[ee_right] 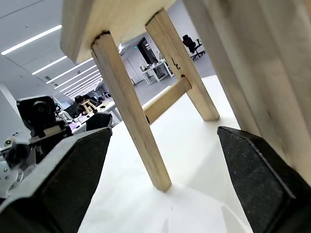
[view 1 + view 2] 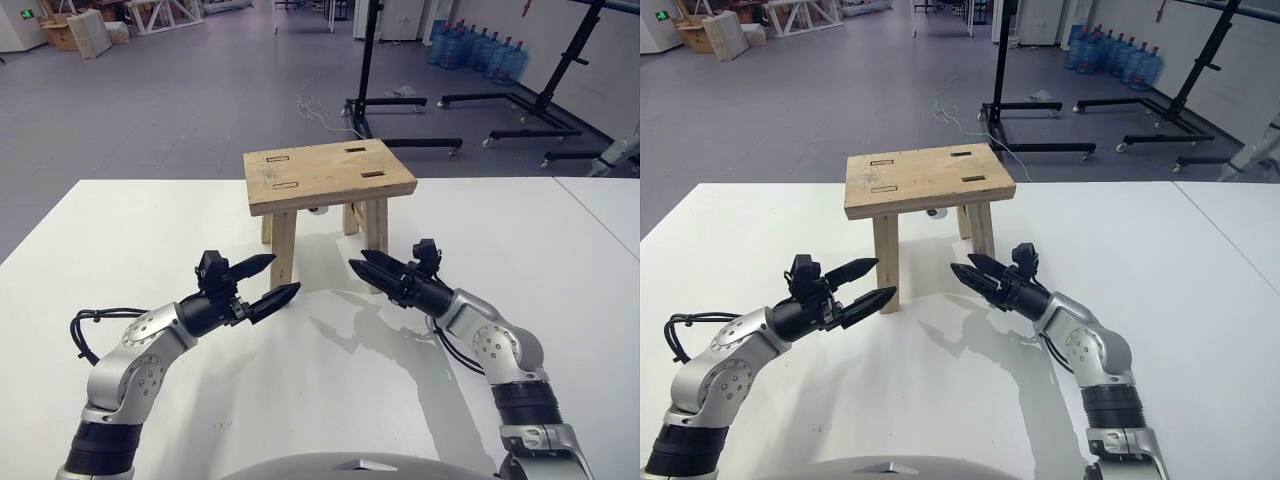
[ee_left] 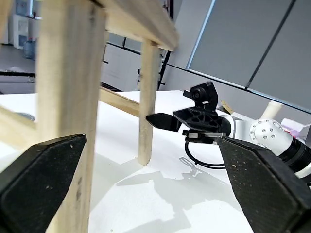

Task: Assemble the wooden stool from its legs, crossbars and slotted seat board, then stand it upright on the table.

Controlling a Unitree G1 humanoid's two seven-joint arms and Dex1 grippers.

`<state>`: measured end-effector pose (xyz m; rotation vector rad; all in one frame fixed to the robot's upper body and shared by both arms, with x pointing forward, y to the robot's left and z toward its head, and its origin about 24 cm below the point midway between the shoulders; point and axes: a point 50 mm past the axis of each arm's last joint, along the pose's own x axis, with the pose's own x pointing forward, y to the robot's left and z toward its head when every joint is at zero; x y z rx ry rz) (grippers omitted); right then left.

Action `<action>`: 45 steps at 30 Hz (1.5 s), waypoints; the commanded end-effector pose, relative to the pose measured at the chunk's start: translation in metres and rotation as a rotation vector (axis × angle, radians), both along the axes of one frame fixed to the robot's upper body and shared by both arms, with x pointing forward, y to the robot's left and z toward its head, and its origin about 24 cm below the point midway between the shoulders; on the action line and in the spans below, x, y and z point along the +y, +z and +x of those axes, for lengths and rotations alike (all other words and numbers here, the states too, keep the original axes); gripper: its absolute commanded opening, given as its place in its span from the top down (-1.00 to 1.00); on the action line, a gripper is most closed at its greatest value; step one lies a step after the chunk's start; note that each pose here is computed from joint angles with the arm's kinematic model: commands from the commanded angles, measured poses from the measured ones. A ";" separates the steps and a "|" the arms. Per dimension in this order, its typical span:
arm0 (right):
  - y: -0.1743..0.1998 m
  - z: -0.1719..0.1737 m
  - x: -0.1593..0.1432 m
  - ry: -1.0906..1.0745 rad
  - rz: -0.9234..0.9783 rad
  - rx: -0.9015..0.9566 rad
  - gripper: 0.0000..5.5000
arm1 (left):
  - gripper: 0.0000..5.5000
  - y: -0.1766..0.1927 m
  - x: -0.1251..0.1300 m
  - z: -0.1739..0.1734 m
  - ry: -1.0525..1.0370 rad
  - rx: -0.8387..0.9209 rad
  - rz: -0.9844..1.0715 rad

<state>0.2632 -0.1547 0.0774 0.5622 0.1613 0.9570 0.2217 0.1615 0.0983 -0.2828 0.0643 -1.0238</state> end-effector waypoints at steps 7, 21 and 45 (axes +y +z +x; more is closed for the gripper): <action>0.011 -0.035 0.005 0.053 0.026 -0.050 -0.45 | -0.79 -0.004 0.001 0.016 0.234 -0.072 0.098; 0.018 -0.031 0.013 -0.010 0.091 -0.099 -0.45 | -0.79 -0.022 0.022 0.055 0.485 -0.110 0.300; 0.075 0.001 0.036 -0.784 -0.105 -0.742 -0.45 | -0.79 0.082 0.006 0.024 0.911 -0.697 0.081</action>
